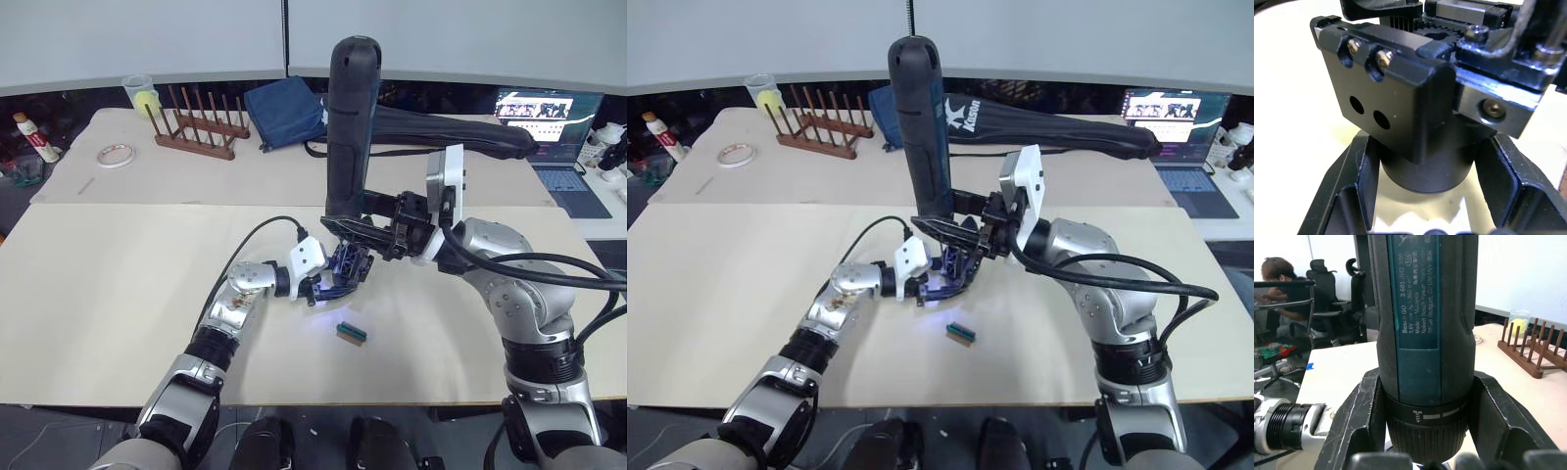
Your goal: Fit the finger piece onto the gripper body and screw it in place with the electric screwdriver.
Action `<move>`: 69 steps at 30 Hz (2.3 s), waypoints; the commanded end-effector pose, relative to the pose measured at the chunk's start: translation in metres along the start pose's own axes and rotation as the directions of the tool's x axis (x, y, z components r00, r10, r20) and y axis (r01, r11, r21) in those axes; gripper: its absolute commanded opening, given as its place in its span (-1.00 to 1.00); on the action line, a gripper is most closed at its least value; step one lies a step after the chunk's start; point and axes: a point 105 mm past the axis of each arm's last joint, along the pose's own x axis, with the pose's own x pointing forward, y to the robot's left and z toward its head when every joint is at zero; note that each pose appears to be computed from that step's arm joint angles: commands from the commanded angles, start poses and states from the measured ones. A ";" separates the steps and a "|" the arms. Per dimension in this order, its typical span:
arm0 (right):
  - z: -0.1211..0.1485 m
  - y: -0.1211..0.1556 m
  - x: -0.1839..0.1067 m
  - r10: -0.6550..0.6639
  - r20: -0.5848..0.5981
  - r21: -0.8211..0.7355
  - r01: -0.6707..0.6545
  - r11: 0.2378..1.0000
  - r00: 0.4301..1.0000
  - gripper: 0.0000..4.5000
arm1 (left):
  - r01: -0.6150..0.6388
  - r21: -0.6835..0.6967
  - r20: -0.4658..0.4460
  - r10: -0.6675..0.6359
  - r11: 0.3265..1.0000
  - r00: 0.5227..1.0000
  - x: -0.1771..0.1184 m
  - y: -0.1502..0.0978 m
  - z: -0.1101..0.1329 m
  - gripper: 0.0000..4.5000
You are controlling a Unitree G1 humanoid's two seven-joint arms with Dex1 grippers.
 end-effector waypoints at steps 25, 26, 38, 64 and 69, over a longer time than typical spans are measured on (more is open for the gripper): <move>0.089 0.016 -0.016 0.119 0.210 0.096 -0.141 0.985 0.970 -0.15 | 0.011 -0.056 -0.085 -0.016 0.998 0.996 -0.022 0.001 -0.016 1.00; 0.087 0.015 -0.020 0.109 0.194 0.126 -0.135 0.983 0.975 -0.15 | 0.023 -0.053 -0.083 -0.027 0.998 0.996 -0.027 0.001 -0.013 1.00; 0.041 -0.033 -0.080 -0.185 -0.130 0.585 0.226 0.779 0.974 -0.15 | 0.198 -0.079 -0.062 -0.204 0.977 0.977 -0.113 -0.027 0.037 1.00; -0.032 -0.051 -0.258 -0.167 -0.694 0.239 0.443 0.864 0.701 0.98 | -0.197 -0.219 -0.267 0.135 0.956 0.954 -0.244 -0.004 0.042 1.00; -0.002 -0.050 -0.274 -0.144 -0.719 0.051 0.258 0.965 0.680 0.98 | -0.252 -0.210 -0.327 0.175 0.945 0.929 -0.276 -0.006 0.048 1.00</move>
